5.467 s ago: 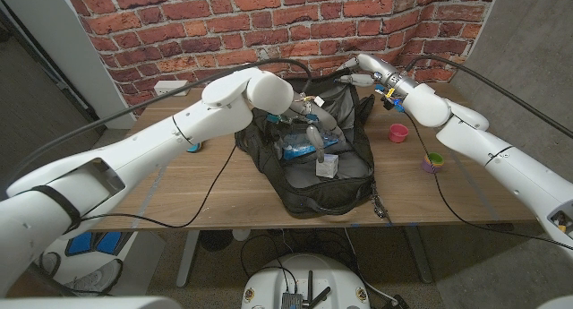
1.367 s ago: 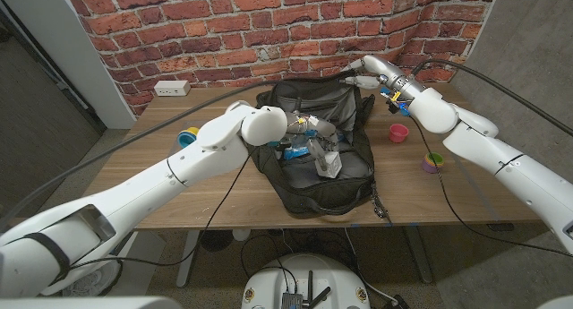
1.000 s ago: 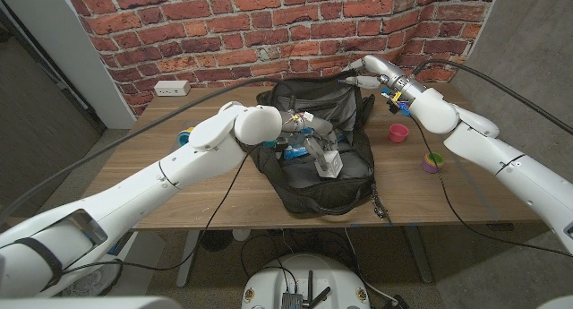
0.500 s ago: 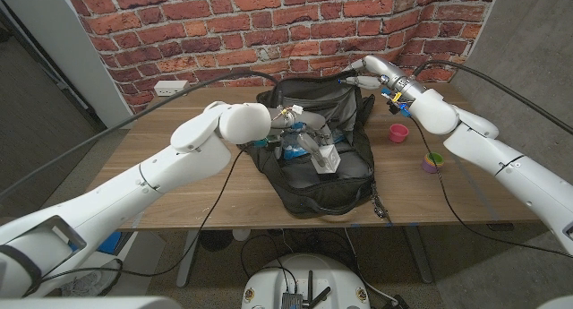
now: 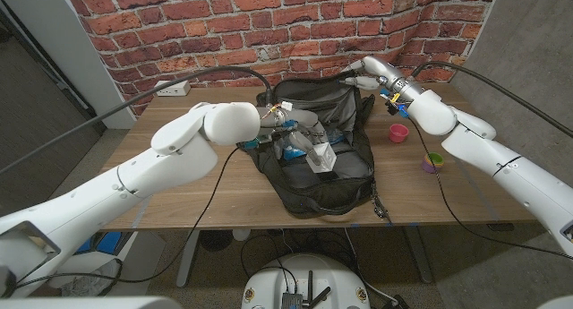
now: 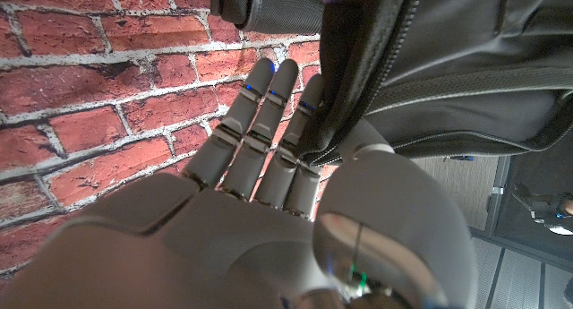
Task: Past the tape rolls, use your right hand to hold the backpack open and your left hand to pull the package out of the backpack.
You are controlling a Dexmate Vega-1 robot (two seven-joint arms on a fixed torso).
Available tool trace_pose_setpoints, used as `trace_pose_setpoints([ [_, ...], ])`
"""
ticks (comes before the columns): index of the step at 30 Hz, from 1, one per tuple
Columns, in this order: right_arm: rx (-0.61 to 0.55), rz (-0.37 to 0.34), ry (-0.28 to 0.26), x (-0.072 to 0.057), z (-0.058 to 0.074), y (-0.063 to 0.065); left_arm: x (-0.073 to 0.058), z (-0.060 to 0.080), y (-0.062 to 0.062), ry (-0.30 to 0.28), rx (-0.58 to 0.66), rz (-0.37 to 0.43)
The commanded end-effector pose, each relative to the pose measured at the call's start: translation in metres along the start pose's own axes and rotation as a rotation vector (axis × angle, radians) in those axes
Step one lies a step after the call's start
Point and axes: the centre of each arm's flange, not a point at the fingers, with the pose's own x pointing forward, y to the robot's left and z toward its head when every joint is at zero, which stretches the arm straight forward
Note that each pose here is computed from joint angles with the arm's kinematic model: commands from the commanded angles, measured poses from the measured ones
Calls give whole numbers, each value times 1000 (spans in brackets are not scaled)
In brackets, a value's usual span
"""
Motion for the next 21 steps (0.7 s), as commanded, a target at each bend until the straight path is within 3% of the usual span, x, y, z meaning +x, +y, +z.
trace_pose_setpoints([
  [1, -1, -2, -1, 6, -1, 0, -21, -8, 2, 27, -99, 23],
  [21, 0, 23, 1, 11, -11, 0, -51, -18, 10, 140, -204, 53],
])
